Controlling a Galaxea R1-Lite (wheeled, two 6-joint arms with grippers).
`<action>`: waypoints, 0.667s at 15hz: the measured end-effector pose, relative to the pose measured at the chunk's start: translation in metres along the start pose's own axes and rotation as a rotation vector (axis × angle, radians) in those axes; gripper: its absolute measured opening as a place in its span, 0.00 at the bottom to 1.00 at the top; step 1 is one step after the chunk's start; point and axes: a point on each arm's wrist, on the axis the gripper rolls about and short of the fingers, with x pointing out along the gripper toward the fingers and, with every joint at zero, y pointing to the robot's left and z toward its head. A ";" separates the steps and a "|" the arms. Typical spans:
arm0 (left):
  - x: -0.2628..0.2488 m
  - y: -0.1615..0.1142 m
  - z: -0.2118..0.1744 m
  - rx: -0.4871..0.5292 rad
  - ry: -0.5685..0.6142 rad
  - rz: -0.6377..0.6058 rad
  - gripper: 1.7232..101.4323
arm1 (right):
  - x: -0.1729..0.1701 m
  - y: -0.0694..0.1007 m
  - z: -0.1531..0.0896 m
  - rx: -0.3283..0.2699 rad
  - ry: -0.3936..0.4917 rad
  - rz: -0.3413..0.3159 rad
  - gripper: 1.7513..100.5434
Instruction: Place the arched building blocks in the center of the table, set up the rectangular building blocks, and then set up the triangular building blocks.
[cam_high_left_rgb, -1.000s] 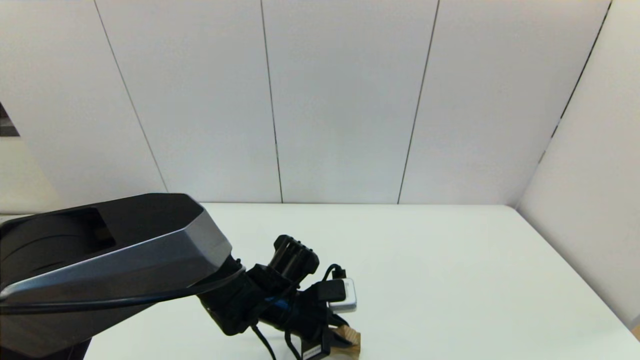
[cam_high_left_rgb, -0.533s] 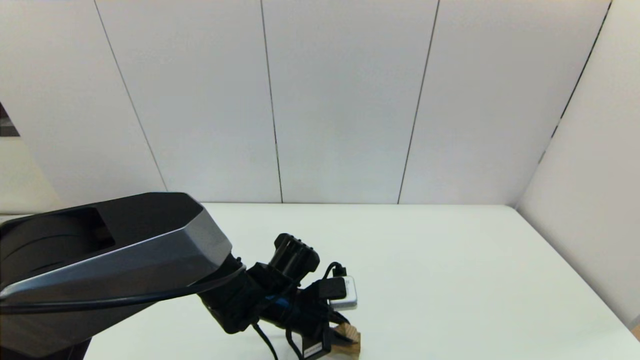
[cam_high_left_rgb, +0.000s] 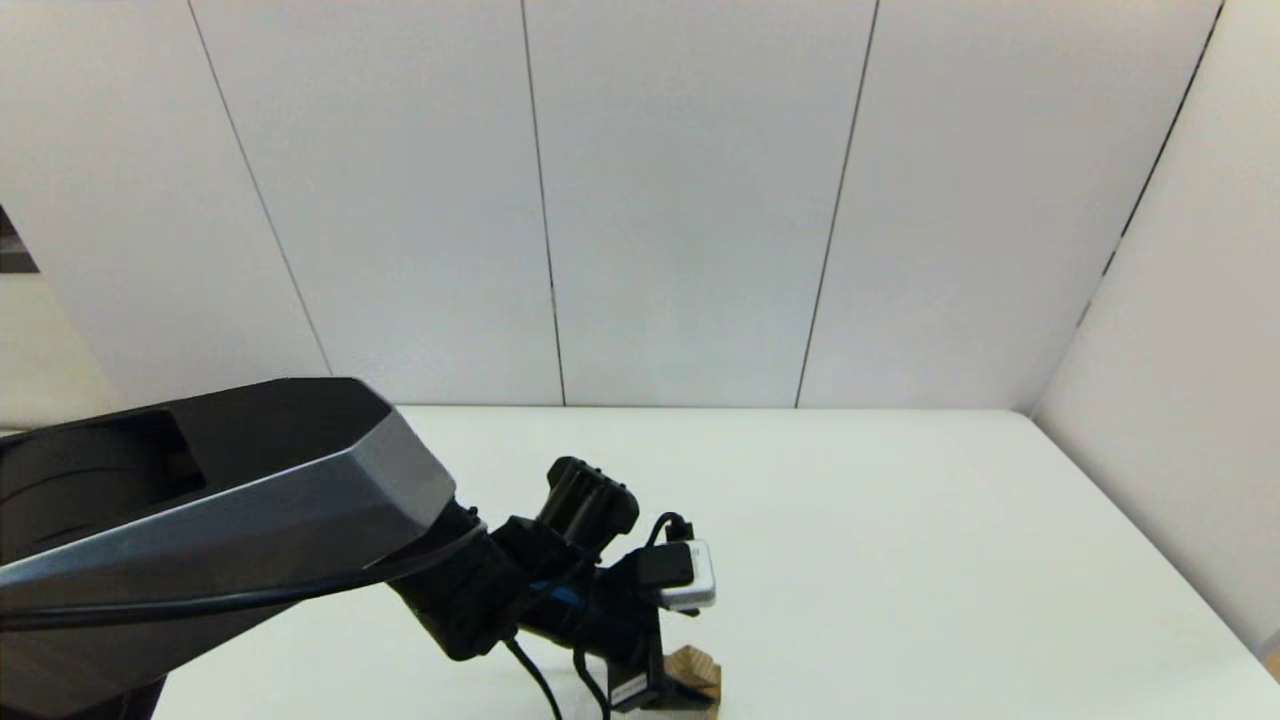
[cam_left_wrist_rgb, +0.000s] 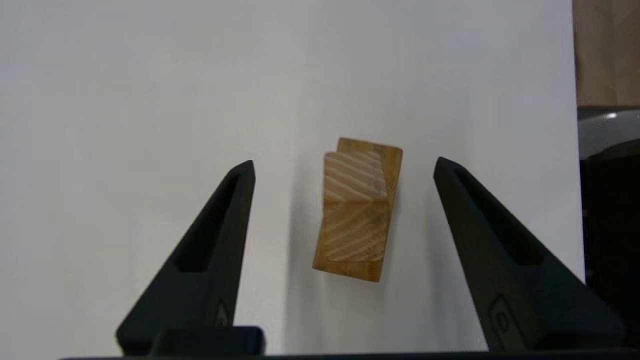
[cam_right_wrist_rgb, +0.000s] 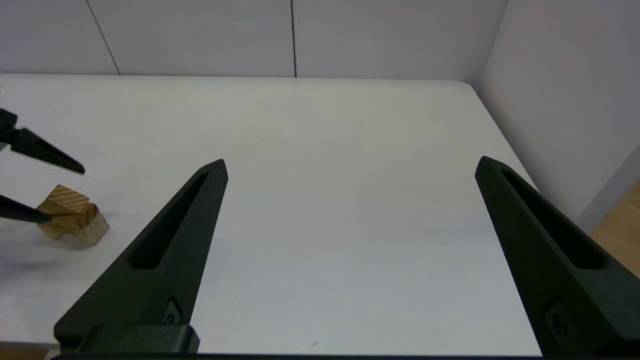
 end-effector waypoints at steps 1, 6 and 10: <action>-0.008 0.002 0.006 -0.008 -0.015 0.014 0.75 | 0.000 0.000 0.000 0.000 0.000 0.000 0.97; -0.084 -0.004 0.052 -0.057 -0.117 0.124 0.85 | 0.000 0.000 0.000 0.000 0.001 0.000 0.97; -0.183 -0.034 0.081 -0.093 -0.192 0.295 0.89 | 0.000 0.000 0.000 0.000 0.000 0.000 0.97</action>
